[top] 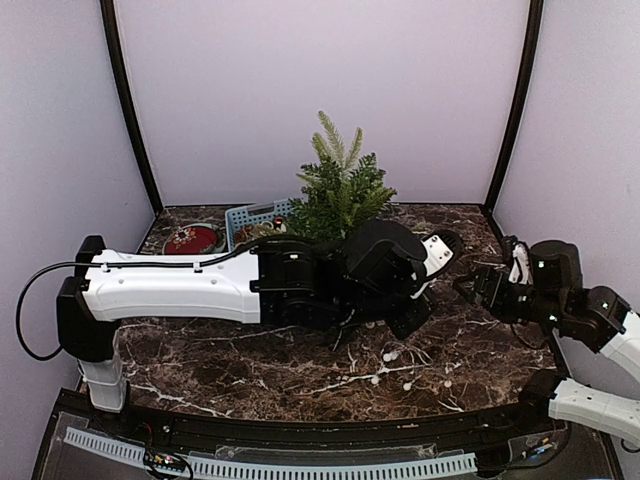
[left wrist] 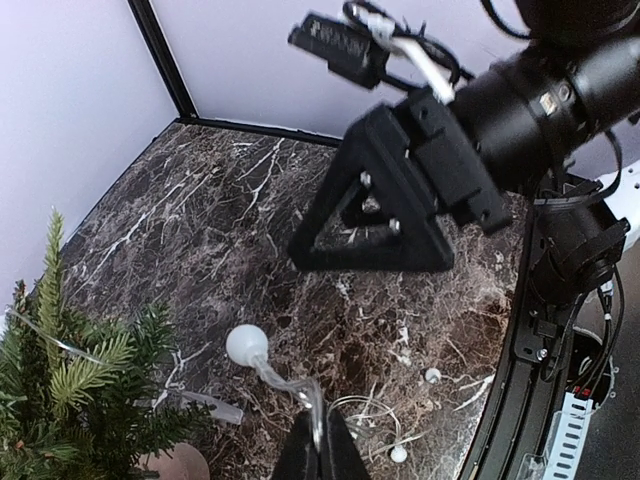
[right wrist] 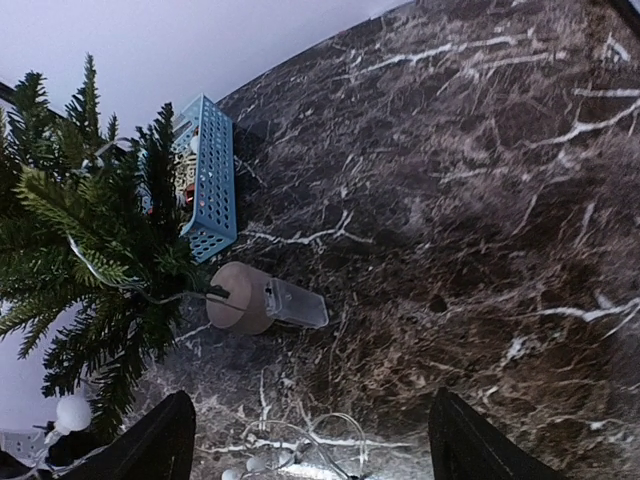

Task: Decorate the small christmas tree
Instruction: Pass from the right arm to the left, then pass from the left arm to the right

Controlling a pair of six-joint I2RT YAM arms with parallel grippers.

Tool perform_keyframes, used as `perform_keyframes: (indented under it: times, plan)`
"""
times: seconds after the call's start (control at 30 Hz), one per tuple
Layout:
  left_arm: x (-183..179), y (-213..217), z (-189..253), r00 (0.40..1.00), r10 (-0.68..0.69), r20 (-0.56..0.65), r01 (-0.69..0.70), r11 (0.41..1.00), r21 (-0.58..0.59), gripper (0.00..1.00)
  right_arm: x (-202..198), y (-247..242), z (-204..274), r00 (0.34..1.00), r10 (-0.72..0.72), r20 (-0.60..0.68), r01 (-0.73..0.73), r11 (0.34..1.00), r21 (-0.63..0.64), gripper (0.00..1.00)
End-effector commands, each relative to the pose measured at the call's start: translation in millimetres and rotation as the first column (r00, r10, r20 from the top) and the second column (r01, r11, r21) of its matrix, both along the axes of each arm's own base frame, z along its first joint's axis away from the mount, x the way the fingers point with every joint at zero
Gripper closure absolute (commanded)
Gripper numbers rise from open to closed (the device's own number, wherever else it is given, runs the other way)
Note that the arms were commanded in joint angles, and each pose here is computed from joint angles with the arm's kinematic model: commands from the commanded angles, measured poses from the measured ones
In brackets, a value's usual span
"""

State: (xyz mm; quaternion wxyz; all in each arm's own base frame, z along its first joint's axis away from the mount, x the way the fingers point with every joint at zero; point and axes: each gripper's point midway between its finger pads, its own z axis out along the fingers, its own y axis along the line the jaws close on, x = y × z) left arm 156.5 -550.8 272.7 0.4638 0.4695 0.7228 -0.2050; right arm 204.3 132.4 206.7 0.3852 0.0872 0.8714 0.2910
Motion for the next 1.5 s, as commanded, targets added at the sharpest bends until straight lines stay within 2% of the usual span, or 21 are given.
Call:
perform_keyframes:
  times: [0.0,0.1,0.17,0.3,0.43,0.63,0.9,1.0,1.13,1.27,1.47]
  plan:
    - [2.1,14.1,38.3,1.000,0.024,0.000,-0.024,0.996,-0.089,1.00,-8.4,30.3,-22.3,0.994,0.071,-0.085,-0.050,0.972,0.229,0.19]
    - [6.6,17.3,42.7,0.999,0.040,-0.003,-0.040,0.993,-0.110,1.00,-18.1,49.1,-21.0,0.986,0.154,-0.064,-0.119,0.916,0.382,0.23]
    - [10.7,19.9,45.9,0.999,0.050,-0.016,-0.052,0.991,-0.127,1.00,-24.6,53.5,-12.8,0.981,0.195,-0.001,-0.177,0.891,0.418,0.24]
    - [18.3,23.9,50.2,0.996,0.055,-0.074,-0.067,0.984,-0.164,1.00,-44.2,56.8,-1.4,0.934,0.316,0.165,-0.354,0.873,0.335,0.23]
    - [16.8,21.7,50.7,0.995,0.024,-0.102,-0.042,0.983,-0.181,1.00,-56.2,54.2,-9.6,0.907,0.369,0.200,-0.414,0.869,0.271,0.20]
    - [17.0,22.8,52.7,0.994,0.021,-0.105,-0.041,0.982,-0.186,1.00,-59.8,60.2,-39.7,0.904,0.402,0.143,-0.427,0.859,0.284,0.20]
    - [19.4,23.7,52.7,0.994,0.024,-0.110,-0.044,0.981,-0.187,1.00,-73.6,75.7,-65.4,0.861,0.500,0.098,-0.506,0.819,0.270,0.20]
    - [19.6,23.7,53.3,0.993,0.024,-0.112,-0.046,0.981,-0.190,1.00,-67.6,76.1,-75.9,0.876,0.477,0.064,-0.479,0.848,0.229,0.20]
    - [19.9,23.7,55.3,0.993,0.023,-0.113,-0.045,0.980,-0.196,1.00,-50.5,66.3,-99.6,0.928,0.373,-0.010,-0.366,0.916,0.161,0.23]
    - [19.1,23.7,56.1,0.993,0.018,-0.114,-0.041,0.979,-0.198,1.00,-46.2,69.6,-112.5,0.927,0.375,-0.025,-0.369,0.921,0.125,0.26]
    - [18.7,23.8,56.6,0.993,0.011,-0.117,-0.034,0.980,-0.198,1.00,-37.5,80.0,-102.8,0.907,0.418,0.049,-0.420,0.906,0.054,0.24]
